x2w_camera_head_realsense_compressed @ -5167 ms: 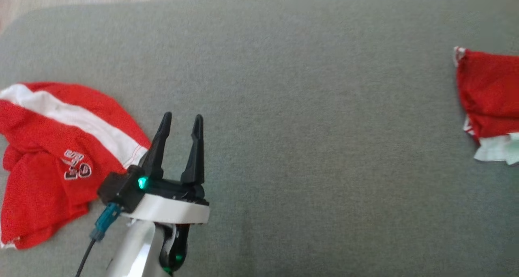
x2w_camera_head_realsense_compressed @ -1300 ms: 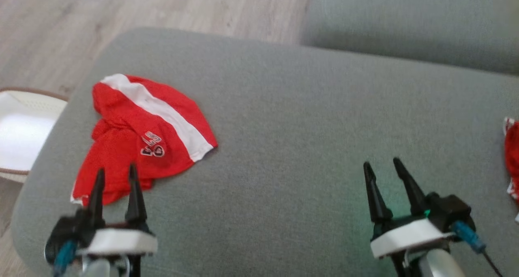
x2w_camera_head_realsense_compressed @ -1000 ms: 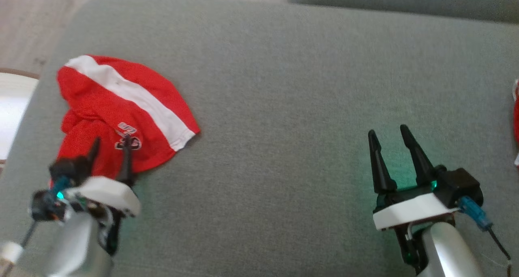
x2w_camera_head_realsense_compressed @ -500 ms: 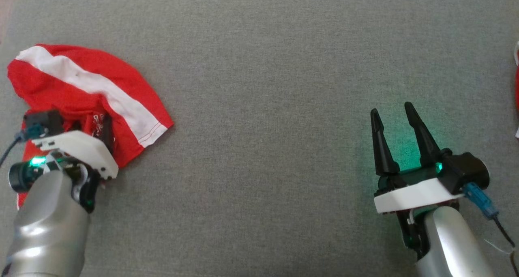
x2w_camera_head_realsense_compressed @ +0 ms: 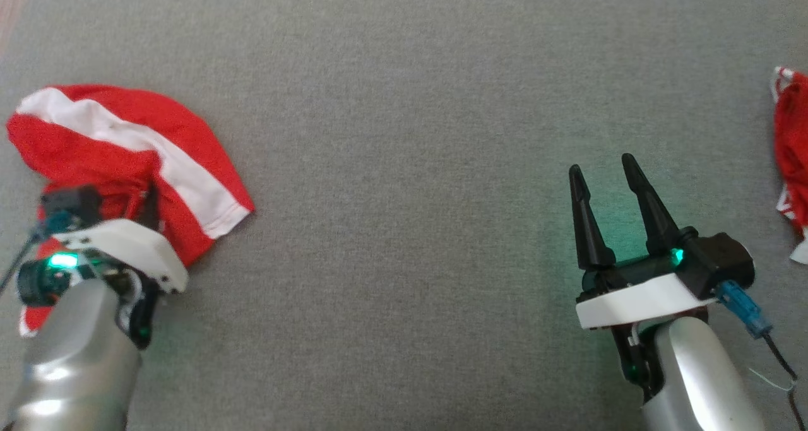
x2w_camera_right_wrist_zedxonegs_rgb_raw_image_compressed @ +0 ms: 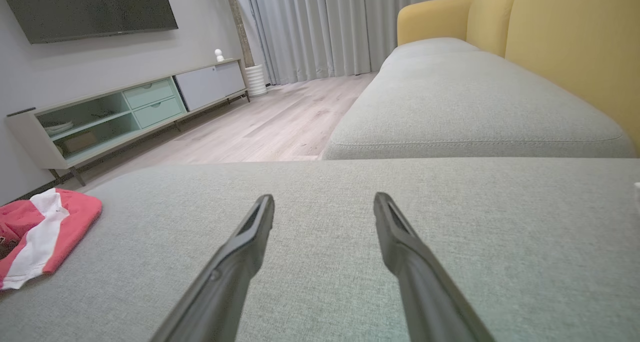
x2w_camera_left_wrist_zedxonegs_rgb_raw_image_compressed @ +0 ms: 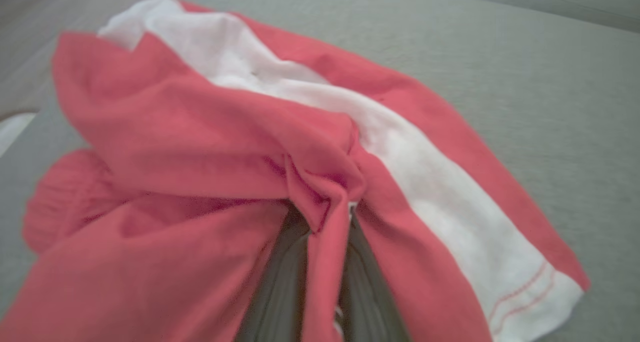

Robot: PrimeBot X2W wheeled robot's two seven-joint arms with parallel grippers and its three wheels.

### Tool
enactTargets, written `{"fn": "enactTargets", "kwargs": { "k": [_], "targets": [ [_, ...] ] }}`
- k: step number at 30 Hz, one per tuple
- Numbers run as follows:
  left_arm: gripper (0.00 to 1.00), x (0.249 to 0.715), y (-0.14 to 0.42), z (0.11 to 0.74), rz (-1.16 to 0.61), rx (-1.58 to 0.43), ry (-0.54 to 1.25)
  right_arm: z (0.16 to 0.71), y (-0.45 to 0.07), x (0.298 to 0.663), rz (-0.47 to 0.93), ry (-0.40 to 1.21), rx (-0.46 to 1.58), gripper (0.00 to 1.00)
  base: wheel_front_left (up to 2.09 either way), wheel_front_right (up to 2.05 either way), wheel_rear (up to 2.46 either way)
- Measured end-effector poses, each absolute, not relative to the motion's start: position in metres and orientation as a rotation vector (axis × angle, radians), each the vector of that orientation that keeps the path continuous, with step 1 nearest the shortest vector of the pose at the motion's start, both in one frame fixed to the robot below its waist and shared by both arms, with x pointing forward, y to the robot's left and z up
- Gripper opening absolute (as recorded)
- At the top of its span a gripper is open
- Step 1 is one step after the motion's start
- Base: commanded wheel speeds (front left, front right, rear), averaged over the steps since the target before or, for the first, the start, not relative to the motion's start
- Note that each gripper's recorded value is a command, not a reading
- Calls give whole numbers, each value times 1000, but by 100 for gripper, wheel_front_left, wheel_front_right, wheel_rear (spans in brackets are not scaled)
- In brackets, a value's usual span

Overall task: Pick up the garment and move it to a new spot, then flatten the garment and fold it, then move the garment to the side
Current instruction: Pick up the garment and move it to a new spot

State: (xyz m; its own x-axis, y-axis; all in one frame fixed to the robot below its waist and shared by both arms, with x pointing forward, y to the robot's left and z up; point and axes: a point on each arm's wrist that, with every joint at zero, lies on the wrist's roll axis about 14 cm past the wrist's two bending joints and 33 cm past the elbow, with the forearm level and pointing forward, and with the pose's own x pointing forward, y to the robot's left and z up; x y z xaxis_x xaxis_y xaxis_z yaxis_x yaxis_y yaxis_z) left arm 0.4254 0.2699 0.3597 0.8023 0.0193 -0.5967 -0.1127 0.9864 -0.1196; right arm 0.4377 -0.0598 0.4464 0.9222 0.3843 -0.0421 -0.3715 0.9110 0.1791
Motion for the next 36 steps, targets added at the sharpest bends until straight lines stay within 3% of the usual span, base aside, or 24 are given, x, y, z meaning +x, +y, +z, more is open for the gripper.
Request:
{"fn": "enactTargets", "kwargs": {
  "k": [16,28,36],
  "targets": [
    [0,470,151,474,-310,-137,196,484,-81,413,337,1,201,100,0,0,0],
    [0,477,34,511,-545,-241,125,486,-105,401,269,-2,217,100,0,0,0],
    [0,489,-42,525,-719,-200,135,481,-129,391,194,15,230,100,0,0,0]
  ]
}}
